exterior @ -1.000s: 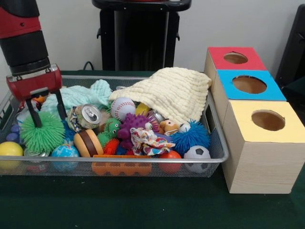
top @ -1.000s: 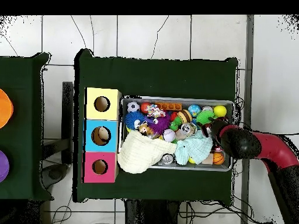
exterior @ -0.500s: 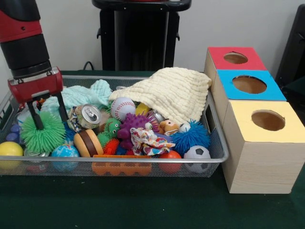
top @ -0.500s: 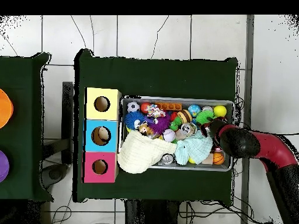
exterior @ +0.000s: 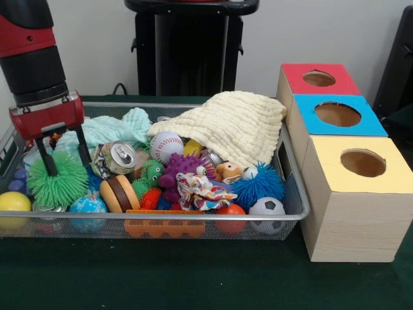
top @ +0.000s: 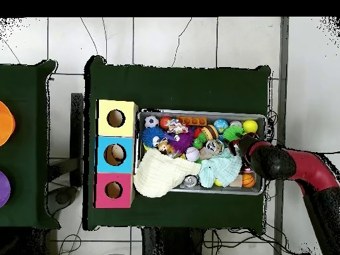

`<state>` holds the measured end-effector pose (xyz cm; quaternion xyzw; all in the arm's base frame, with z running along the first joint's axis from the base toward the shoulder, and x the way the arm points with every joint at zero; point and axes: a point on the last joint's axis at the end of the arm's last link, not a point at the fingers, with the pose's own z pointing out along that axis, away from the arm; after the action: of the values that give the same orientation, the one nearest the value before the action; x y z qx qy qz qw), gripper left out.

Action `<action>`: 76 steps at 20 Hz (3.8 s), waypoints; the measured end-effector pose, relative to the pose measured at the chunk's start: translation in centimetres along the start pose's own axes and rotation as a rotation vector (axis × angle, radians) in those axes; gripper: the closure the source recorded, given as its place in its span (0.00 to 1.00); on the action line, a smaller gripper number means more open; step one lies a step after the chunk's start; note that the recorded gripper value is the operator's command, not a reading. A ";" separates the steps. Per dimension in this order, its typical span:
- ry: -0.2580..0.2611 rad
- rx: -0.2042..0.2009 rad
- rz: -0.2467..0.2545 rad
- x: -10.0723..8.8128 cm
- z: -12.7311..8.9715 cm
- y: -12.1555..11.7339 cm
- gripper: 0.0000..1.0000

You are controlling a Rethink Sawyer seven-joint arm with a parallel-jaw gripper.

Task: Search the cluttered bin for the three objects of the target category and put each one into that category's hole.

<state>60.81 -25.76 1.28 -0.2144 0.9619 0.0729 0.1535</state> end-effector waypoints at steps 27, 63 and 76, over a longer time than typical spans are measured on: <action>0.026 0.058 0.134 4.3 -8.1 -6.5 0.00; 0.058 0.002 0.146 8.5 -8.5 -3.8 0.00; 0.083 -0.033 0.080 8.8 -5.2 -1.1 0.00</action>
<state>52.34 -31.25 3.20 -0.1812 0.9738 0.0857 0.1071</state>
